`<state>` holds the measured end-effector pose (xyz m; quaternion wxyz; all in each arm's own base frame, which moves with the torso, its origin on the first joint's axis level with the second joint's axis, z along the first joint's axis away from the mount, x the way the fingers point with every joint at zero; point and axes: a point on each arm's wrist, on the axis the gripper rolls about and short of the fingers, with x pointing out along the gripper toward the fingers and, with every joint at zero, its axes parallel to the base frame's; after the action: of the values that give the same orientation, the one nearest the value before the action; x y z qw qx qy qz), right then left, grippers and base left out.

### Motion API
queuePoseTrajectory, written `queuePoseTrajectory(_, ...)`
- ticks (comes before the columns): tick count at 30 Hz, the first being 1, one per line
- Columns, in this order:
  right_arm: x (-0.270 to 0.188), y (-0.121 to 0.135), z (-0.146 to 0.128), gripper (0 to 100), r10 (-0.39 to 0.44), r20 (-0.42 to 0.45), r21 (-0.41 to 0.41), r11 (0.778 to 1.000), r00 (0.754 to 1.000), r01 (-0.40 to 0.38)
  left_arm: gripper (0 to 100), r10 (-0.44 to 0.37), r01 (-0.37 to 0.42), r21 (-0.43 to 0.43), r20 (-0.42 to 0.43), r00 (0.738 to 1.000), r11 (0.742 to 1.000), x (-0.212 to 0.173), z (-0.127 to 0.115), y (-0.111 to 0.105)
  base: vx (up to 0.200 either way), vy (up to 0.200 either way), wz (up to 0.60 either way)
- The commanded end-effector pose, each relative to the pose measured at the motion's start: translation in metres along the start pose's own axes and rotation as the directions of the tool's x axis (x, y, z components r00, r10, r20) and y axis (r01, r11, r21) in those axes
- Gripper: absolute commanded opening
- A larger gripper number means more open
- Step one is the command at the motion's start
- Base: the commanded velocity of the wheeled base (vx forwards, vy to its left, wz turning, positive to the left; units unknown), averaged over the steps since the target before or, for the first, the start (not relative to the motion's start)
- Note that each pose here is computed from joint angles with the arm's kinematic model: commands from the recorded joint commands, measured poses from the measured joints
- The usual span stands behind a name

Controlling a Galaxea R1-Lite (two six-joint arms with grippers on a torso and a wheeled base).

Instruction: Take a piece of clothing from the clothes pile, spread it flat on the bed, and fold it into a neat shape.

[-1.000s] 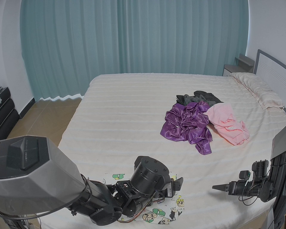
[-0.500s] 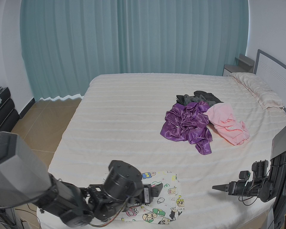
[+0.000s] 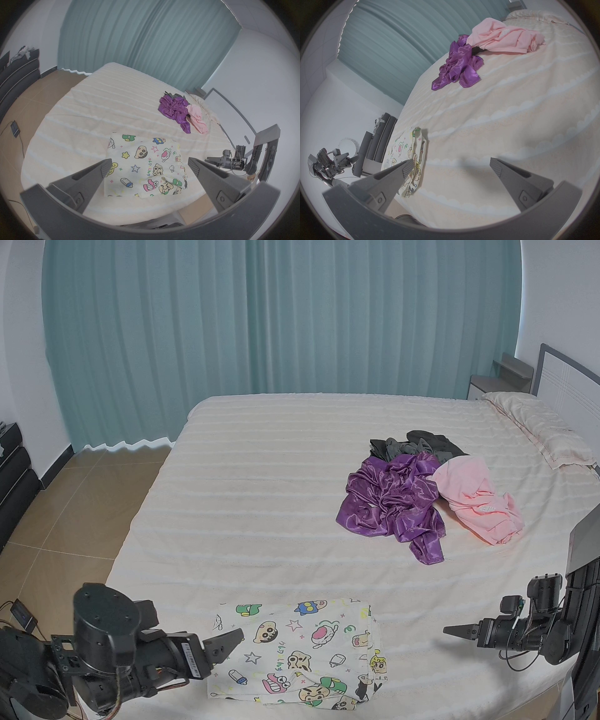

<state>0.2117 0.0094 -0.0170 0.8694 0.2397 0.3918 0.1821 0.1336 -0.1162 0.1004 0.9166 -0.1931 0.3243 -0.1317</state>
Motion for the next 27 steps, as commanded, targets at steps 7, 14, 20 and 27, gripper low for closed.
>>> queuePoseTrajectory(7, 0.014, 0.039, -0.005, 100, 0.06, 0.02, 0.038, 0.997, 0.998, -0.061, 100, 0.002, -0.001, -0.043, 0.016, 1.0, 0.999, -0.012, 0.0, 0.013, -0.086, 0.0, 0.0)
queuePoseTrajectory(14, 0.026, 0.054, -0.007, 100, 0.087, 0.011, 0.063, 0.994, 0.996, -0.087, 100, 0.003, -0.002, -0.044, 0.015, 1.0, 0.999, -0.013, -0.001, 0.014, -0.171, 0.0, 0.0)
queuePoseTrajectory(20, 0.029, 0.062, -0.011, 100, 0.099, 0.0, 0.043, 0.994, 0.995, -0.099, 100, 0.006, -0.005, -0.041, 0.009, 1.0, 0.999, -0.012, -0.002, 0.014, 0.0, 0.0, 0.0)
queuePoseTrajectory(27, 0.034, 0.068, -0.011, 100, 0.113, 0.005, 0.02, 0.993, 0.994, -0.113, 100, -0.022, 0.024, -0.07, 0.025, 0.999, 0.997, -0.013, 0.003, 0.01, 0.0, 0.0, 0.0)
